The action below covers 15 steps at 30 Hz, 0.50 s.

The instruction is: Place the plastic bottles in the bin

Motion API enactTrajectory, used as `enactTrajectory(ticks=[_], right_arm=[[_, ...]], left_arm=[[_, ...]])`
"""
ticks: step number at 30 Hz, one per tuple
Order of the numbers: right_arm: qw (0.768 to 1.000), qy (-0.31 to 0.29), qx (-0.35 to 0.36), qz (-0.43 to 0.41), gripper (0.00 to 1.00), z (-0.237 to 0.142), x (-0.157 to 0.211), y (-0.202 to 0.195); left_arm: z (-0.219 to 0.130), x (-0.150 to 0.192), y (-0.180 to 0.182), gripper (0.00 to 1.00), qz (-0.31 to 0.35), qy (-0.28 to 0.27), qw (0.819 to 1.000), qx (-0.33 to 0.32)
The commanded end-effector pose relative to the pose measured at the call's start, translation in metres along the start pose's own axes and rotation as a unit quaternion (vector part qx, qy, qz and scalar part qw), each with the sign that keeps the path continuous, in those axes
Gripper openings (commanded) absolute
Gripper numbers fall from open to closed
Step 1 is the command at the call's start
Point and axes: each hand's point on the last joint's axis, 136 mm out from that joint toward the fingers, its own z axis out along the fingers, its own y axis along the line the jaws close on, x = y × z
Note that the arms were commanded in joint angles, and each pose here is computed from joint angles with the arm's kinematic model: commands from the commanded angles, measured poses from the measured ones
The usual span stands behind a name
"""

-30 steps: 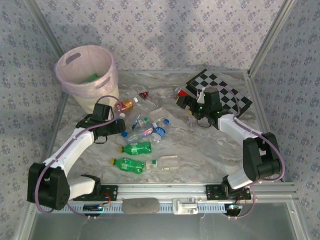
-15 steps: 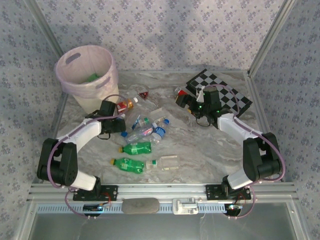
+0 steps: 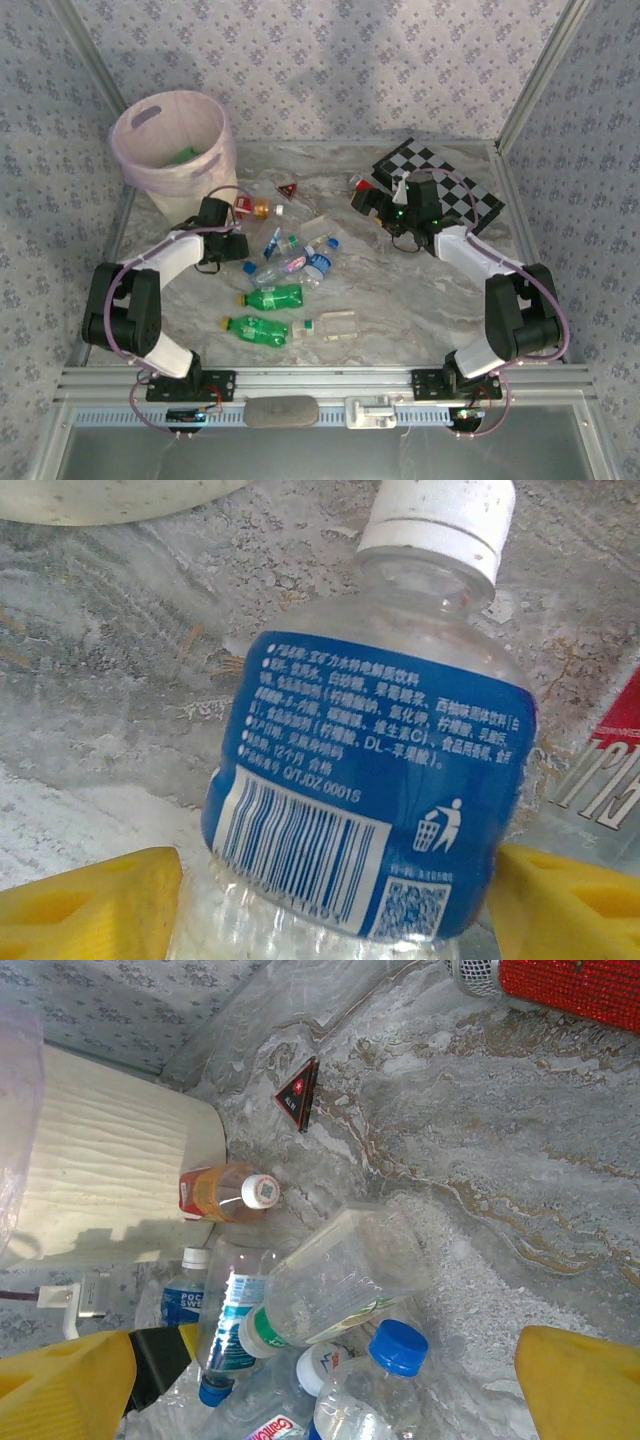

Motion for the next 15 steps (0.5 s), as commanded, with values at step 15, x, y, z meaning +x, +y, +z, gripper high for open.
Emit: enactTrajectory(ticks=[15], right_arm=[[1.0, -0.001, 0.002, 0.0, 0.99, 0.002, -0.0042, 0.0042]], left_arm=[[0.0056, -0.0013, -0.0075, 0.61, 0.01, 0.013, 1.0, 0.016]])
